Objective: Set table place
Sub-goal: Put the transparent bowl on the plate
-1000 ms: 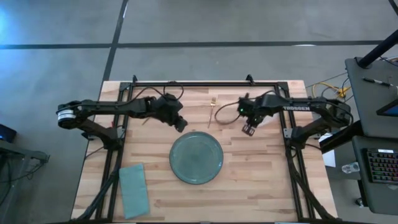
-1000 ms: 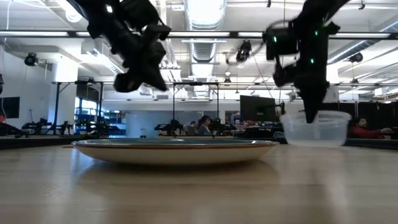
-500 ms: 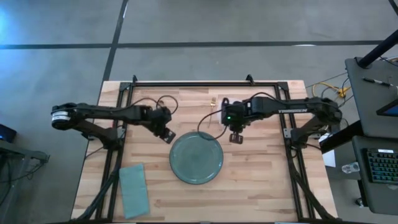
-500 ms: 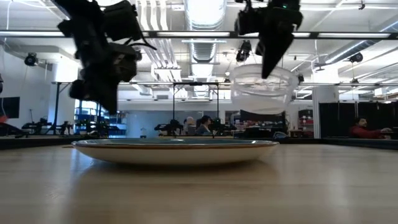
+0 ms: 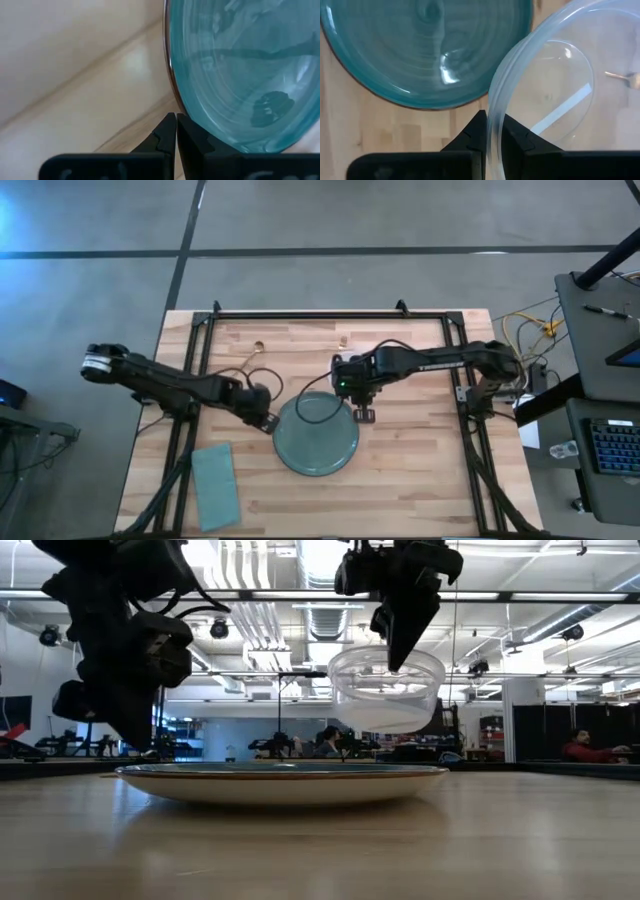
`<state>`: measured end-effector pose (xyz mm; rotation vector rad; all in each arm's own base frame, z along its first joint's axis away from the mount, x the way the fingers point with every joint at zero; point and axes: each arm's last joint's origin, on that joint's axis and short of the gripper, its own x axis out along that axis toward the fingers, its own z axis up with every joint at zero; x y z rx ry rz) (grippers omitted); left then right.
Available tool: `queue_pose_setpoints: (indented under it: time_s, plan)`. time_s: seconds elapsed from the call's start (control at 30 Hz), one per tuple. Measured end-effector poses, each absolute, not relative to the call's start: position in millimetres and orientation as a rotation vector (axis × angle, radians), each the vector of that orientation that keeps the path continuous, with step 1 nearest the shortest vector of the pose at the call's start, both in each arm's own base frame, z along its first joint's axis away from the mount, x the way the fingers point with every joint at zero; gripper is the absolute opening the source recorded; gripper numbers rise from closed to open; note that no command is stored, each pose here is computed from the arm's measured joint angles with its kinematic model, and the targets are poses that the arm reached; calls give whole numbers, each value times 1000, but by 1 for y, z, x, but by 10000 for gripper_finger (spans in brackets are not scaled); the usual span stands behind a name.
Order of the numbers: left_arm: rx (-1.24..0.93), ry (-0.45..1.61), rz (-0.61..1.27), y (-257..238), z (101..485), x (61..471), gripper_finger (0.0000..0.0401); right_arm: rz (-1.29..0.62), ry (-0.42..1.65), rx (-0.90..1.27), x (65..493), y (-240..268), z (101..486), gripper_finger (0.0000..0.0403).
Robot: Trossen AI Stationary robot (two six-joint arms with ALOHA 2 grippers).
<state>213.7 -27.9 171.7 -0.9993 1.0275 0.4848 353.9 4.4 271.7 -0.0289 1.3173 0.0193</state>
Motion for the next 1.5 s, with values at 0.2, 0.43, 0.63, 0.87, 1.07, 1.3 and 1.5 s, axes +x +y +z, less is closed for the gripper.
queue_pose_setpoints:
  time_s: [0.2,0.43,0.63,0.87,1.07,1.3,1.5]
  plan:
    - [-993,1058,499,-42,153,225,0,30,1327,-22,357,15,267,25]
    - [-1004,1026,460,-49,136,242,0,48,1339,-20,355,36,266,26]
    - [-1000,964,411,-52,139,256,0,78,1356,33,352,49,265,26]
    - [-955,887,364,-51,149,262,0,99,1370,93,351,59,261,26]
    - [-909,894,373,-51,147,260,0,133,1339,106,351,77,258,26]
    - [-874,896,342,-54,153,256,0,210,1233,74,355,102,259,26]
    - [-848,821,303,-61,182,247,0,244,1256,-9,362,107,243,28]
